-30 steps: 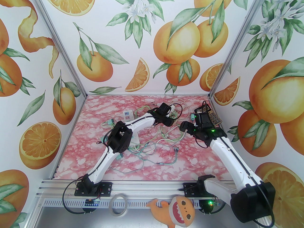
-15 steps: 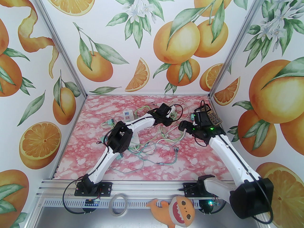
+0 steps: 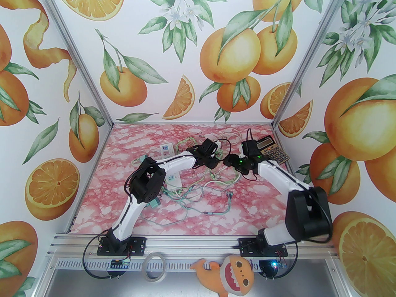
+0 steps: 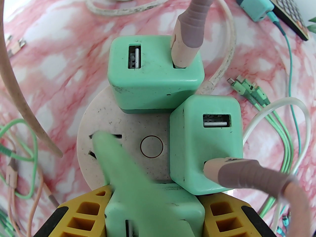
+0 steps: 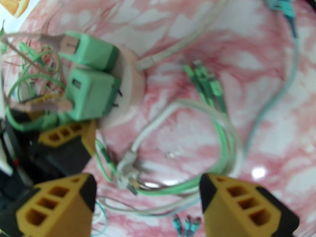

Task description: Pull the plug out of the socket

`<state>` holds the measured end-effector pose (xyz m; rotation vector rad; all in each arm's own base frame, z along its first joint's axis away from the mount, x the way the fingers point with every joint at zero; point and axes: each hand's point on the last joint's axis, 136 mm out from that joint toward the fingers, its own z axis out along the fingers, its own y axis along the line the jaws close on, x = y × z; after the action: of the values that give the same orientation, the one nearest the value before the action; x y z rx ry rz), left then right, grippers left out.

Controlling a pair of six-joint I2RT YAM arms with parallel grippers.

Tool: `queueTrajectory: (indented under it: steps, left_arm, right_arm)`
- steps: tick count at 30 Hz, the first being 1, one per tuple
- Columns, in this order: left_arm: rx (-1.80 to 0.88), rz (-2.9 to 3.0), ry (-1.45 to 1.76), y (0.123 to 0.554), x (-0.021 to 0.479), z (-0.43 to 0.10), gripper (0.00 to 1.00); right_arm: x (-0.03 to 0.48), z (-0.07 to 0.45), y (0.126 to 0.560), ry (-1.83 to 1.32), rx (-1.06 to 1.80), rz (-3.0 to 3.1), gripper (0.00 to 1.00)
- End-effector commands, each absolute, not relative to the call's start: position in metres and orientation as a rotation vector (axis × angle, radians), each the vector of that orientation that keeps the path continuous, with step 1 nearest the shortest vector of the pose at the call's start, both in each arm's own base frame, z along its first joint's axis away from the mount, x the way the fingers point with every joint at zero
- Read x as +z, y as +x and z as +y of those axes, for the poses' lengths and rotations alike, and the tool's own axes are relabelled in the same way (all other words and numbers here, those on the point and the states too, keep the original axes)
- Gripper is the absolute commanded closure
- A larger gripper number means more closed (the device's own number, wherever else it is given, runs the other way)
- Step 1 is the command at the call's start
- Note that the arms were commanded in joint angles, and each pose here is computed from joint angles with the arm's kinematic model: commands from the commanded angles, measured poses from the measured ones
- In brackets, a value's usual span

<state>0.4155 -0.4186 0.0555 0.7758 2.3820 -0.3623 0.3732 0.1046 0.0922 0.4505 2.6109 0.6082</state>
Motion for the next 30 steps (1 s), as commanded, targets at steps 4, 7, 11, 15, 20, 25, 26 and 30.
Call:
queueTrajectory:
  steps: [4,7,11,15,20,25,26,30]
  left_arm:
    - [-0.336,2.415,0.741,0.404,0.061,-0.413,0.61]
    - [-0.338,2.415,0.744,0.403,0.061,-0.415,0.61]
    - [-0.342,2.413,0.744,0.403,0.061,-0.418,0.61]
    - [-0.348,2.417,0.747,0.404,0.059,-0.42,0.61]
    - [-0.36,2.412,0.753,0.404,0.061,-0.423,0.61]
    - [-0.379,2.406,0.756,0.405,0.064,-0.428,0.61]
    - [-0.38,2.405,0.753,0.405,0.065,-0.428,0.61]
    - [-0.358,2.39,0.758,0.406,0.067,-0.429,0.61]
  right_arm:
    - [0.109,0.124,0.42,0.461,0.861,2.484,0.31]
    - [0.107,0.127,0.428,0.461,0.887,2.487,0.32]
    - [0.099,0.128,0.433,0.471,0.9,2.506,0.31]
    - [0.085,0.124,0.433,0.506,0.906,2.532,0.34]
    - [0.071,0.122,0.428,0.52,0.896,2.581,0.36]
    - [0.055,0.117,0.418,0.559,0.873,2.631,0.39]
    - [0.051,0.115,0.415,0.564,0.857,2.648,0.41]
    - [0.04,0.107,0.406,0.563,0.779,2.713,0.43]
